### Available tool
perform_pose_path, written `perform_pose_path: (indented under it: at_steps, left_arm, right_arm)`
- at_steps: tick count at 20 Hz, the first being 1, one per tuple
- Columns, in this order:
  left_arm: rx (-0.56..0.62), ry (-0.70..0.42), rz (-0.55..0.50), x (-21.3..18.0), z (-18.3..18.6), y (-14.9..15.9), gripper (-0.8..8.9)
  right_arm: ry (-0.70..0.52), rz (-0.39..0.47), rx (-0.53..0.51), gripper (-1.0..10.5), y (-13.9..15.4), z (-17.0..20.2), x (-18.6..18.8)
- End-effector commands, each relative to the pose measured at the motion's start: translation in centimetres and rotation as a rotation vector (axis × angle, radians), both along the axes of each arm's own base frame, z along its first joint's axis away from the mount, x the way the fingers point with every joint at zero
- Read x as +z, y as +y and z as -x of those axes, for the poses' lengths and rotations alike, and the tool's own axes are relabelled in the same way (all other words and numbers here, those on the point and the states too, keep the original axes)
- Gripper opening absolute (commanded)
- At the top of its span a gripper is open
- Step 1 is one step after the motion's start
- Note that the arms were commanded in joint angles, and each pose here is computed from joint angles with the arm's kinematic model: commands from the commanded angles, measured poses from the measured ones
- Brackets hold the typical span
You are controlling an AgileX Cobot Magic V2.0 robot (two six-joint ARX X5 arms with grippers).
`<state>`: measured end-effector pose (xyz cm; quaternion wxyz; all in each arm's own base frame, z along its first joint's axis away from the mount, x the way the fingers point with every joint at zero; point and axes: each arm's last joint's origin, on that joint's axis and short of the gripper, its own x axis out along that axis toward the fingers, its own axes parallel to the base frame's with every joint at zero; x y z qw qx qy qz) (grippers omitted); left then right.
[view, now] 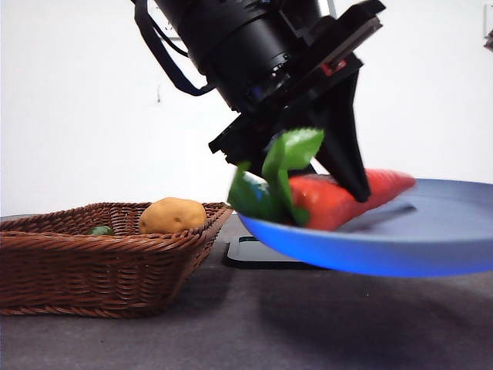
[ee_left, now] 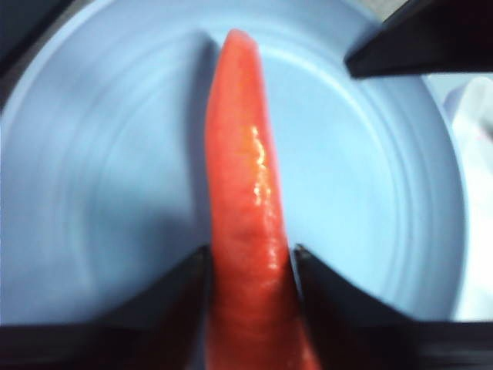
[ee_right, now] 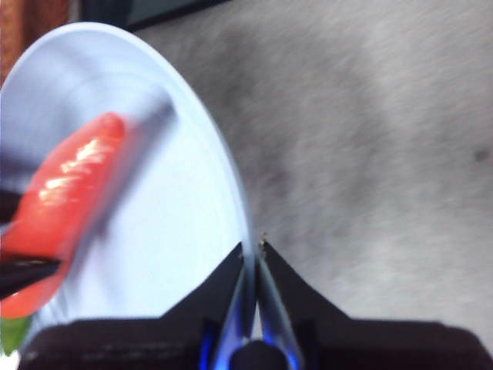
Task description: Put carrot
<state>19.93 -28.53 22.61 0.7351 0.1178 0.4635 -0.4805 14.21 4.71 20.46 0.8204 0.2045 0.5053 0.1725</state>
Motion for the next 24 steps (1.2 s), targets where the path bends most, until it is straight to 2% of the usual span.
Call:
perform_pose_path:
  at_steps: [1,5,8,11,17,20,24]
  left_arm:
    - [-0.027,-0.013,0.004,0.0,0.2,-0.7,3.09]
    - [0.006,-0.015,0.047,1.8,0.6,0.0,3.09]
    - [0.007,-0.082,0.138,5.5,1.7,1.5,3.09]
    - [0.009,-0.151,0.230,9.5,3.4,3.9,3.09]
    - [0.021,-0.260,0.366,15.2,7.4,9.7,3.09]
    - [0.068,-0.314,0.372,16.4,8.8,12.0,3.09]
    - [0.119,-0.352,0.347,16.9,9.8,13.6,3.09]
  right_arm:
    - [-0.008,-0.011,0.018,0.0,0.1,-0.1,0.0]
    - [0.031,0.003,0.015,0.0,0.1,-0.2,-0.4]
    - [0.113,0.020,0.019,0.0,0.4,-1.2,-1.3]
    - [0.128,0.041,0.047,0.0,0.9,-3.3,-1.1]
    - [0.054,0.054,0.056,0.0,2.1,-11.0,1.7]
    - [0.028,0.051,0.024,0.0,2.1,-15.7,2.1]
    - [0.025,0.052,-0.019,0.0,1.4,-20.8,1.1]
